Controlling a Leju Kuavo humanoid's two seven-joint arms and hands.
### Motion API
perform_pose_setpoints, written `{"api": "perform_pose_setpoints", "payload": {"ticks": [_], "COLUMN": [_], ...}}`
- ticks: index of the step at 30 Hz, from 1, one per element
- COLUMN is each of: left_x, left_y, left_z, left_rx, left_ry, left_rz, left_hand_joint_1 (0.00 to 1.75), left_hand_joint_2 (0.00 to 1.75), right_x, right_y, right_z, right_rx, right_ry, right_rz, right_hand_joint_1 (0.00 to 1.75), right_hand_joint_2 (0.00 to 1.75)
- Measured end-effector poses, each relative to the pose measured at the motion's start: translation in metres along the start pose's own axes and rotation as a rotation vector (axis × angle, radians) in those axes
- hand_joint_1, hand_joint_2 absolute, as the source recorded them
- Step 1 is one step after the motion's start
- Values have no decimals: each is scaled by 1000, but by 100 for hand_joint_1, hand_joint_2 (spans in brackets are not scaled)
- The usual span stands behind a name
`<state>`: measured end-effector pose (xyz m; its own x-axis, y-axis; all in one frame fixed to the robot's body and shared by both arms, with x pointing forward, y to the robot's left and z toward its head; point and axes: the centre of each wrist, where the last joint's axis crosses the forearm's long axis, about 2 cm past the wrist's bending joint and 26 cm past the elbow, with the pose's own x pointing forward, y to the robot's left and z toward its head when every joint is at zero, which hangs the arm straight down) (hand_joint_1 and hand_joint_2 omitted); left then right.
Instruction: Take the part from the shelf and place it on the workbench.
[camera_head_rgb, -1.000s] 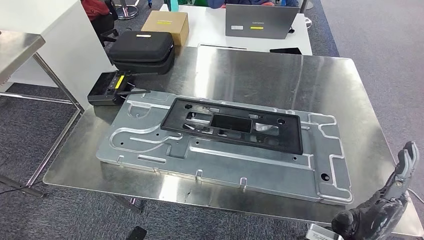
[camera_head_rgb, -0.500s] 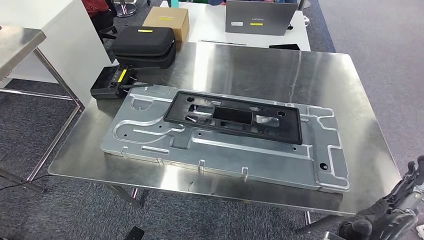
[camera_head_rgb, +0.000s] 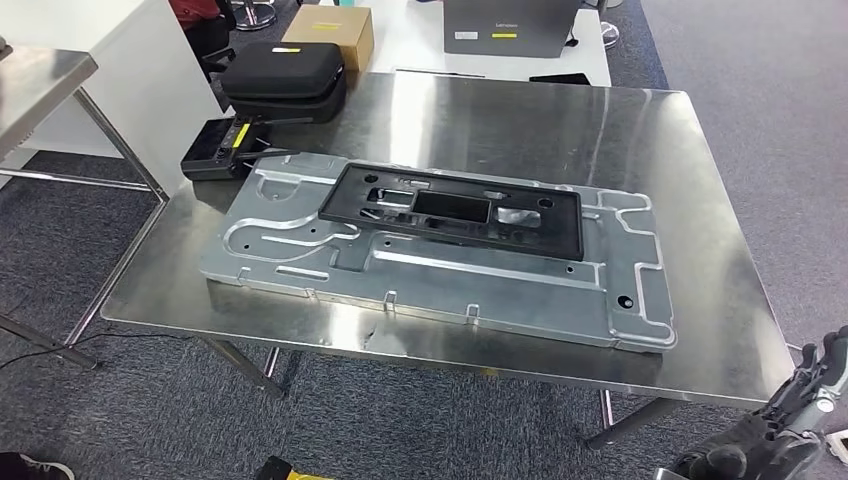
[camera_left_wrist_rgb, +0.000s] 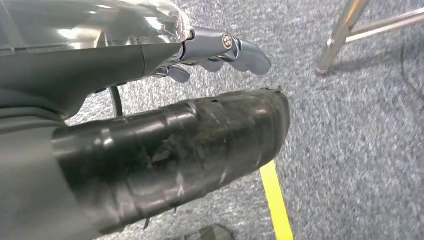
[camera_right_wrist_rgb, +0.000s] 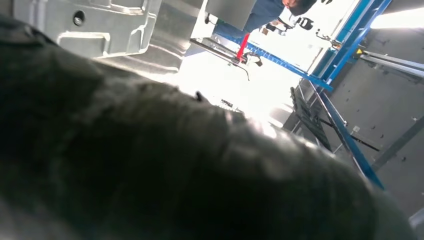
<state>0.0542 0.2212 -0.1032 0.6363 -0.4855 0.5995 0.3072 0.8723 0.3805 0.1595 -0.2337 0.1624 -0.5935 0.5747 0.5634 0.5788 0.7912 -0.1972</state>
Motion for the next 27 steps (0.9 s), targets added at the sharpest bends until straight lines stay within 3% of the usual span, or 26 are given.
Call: {"api": "perform_pose_setpoints", "payload": {"ticks": [27], "left_x": [-2], "left_y": [-1], "left_z": [2], "left_rx": [2], "left_ry": [12], "left_rz": [11], "left_hand_joint_1": [0], "left_hand_joint_2": [0], "right_x": [-1], "right_y": [0], "right_z": [17], "right_rx": [-5], "right_ry": [53], "right_rz": [19], "right_hand_joint_1": [0], "right_hand_joint_2": [0]}}
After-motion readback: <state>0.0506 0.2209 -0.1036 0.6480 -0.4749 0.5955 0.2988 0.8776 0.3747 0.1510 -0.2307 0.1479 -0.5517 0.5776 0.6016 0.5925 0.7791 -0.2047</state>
